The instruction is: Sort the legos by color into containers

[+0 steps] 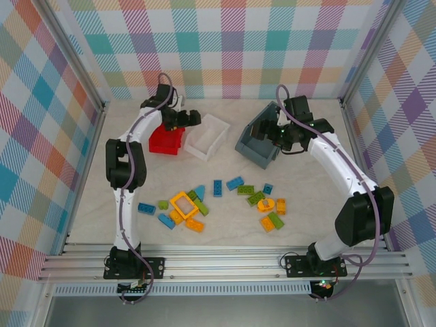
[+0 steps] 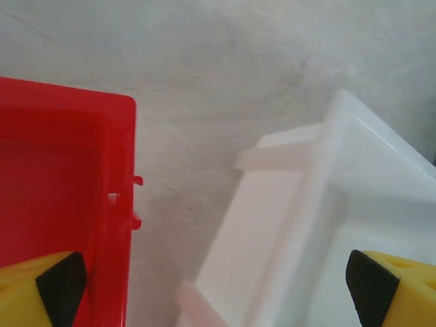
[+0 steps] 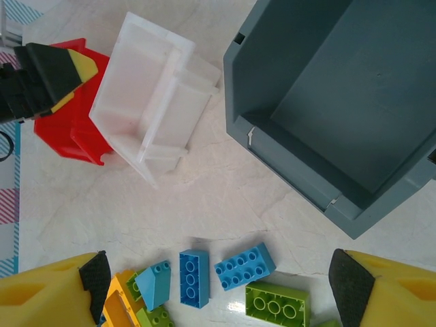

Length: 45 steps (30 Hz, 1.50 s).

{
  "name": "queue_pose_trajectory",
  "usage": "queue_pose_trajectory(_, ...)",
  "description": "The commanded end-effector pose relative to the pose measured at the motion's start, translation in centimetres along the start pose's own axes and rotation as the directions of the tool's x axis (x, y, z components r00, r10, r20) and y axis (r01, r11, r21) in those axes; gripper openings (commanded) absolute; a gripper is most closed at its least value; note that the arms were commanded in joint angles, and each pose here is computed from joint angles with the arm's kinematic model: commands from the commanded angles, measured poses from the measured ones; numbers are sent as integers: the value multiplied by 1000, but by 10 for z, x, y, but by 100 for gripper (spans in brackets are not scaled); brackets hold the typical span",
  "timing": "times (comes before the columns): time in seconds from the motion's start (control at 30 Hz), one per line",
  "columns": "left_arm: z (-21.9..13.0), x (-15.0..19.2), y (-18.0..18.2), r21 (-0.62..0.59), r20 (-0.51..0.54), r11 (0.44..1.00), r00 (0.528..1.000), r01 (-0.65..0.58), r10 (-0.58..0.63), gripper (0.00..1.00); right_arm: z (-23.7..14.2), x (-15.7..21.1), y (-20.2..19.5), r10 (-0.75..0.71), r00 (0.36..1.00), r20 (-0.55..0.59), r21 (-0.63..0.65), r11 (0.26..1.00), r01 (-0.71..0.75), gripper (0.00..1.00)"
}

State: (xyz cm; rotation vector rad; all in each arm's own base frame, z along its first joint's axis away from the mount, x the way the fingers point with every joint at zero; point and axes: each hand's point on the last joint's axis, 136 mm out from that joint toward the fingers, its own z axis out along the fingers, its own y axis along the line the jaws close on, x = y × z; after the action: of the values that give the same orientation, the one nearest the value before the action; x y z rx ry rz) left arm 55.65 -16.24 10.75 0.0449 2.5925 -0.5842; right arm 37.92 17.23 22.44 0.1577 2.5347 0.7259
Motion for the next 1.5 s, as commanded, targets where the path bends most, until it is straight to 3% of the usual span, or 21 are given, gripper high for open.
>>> queue_pose_trajectory(0.0,-1,7,-26,45,-20,996,997,-73,74,99,-13,6,6,-19,1000,4,-25,1000,19,85)
queue_pose_trajectory(0.17,6,14,-28,5,-51,997,996,-78,78,81,-14,8,-2,-12,1000,4,13,1000,12,83)
queue_pose_trajectory(0.27,9,18,-29,-7,-62,998,996,-66,66,67,-17,6,-20,4,1000,21,101,995,-6,83)
queue_pose_trajectory(0.43,11,29,-34,-47,-77,998,996,-48,45,57,-14,-5,-67,72,997,29,228,971,-76,82)
queue_pose_trajectory(0.67,16,43,-42,-79,-64,994,995,70,-75,38,14,-18,-108,83,995,-51,330,942,-62,79)
queue_pose_trajectory(0.83,12,45,-42,-126,-12,976,983,178,-181,19,35,-32,-122,70,994,-83,368,929,-34,76)
queue_pose_trajectory(1.0,12,45,-54,-117,11,978,984,176,-176,17,57,-46,-133,20,990,-141,405,913,39,67)
queue_pose_trajectory(1.17,9,49,-49,-151,-10,978,989,146,-149,17,75,-45,-146,-47,970,-238,426,893,148,38)
queue_pose_trajectory(1.27,5,49,-45,-182,-14,975,991,125,-130,17,75,-41,-155,-95,959,-267,454,866,212,25)
queue_pose_trajectory(1.47,0,51,-43,-195,-23,975,994,103,-109,21,69,-45,-159,-184,945,-272,466,833,297,12)
